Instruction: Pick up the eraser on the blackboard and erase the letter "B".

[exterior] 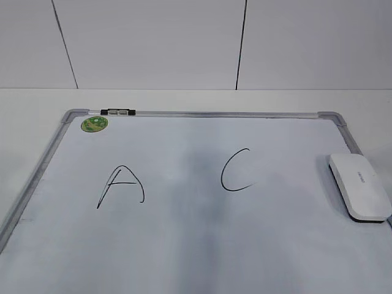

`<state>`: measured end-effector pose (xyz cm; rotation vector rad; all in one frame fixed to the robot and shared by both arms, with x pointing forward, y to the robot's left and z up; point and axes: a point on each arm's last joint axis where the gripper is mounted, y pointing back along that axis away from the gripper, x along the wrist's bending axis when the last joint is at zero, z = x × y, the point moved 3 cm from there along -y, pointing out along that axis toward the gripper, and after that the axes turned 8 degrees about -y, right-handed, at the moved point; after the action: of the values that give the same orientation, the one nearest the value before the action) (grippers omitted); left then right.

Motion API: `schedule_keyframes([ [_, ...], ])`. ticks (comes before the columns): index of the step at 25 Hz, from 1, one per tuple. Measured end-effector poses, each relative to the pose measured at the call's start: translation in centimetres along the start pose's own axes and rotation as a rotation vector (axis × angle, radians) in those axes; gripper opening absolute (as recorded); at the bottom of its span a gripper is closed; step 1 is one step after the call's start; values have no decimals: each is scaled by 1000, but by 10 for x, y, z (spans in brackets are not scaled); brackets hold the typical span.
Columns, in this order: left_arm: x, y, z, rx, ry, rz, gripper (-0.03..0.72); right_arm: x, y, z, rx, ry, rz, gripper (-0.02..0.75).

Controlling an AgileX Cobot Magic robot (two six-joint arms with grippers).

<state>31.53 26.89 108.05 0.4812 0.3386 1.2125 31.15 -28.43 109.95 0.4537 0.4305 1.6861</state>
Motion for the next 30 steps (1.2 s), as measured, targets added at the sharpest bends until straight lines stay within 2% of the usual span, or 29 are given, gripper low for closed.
schedule_keyframes([
  [9,-2,9,-41,26,-46,54,559,-2,24,-49,-81,21,5,595],
  [15,5,15,-61,82,-13,142,559,-3,29,-67,-105,24,7,595],
  [17,6,19,-63,67,8,169,557,-3,30,-70,-104,24,7,594],
  [22,5,29,-70,-17,19,204,470,-3,20,-81,-52,26,5,594],
  [25,5,30,-70,-18,19,210,419,-3,20,-83,-49,23,10,594],
  [30,6,29,-71,-16,20,210,398,-3,16,-89,-16,3,10,594],
])
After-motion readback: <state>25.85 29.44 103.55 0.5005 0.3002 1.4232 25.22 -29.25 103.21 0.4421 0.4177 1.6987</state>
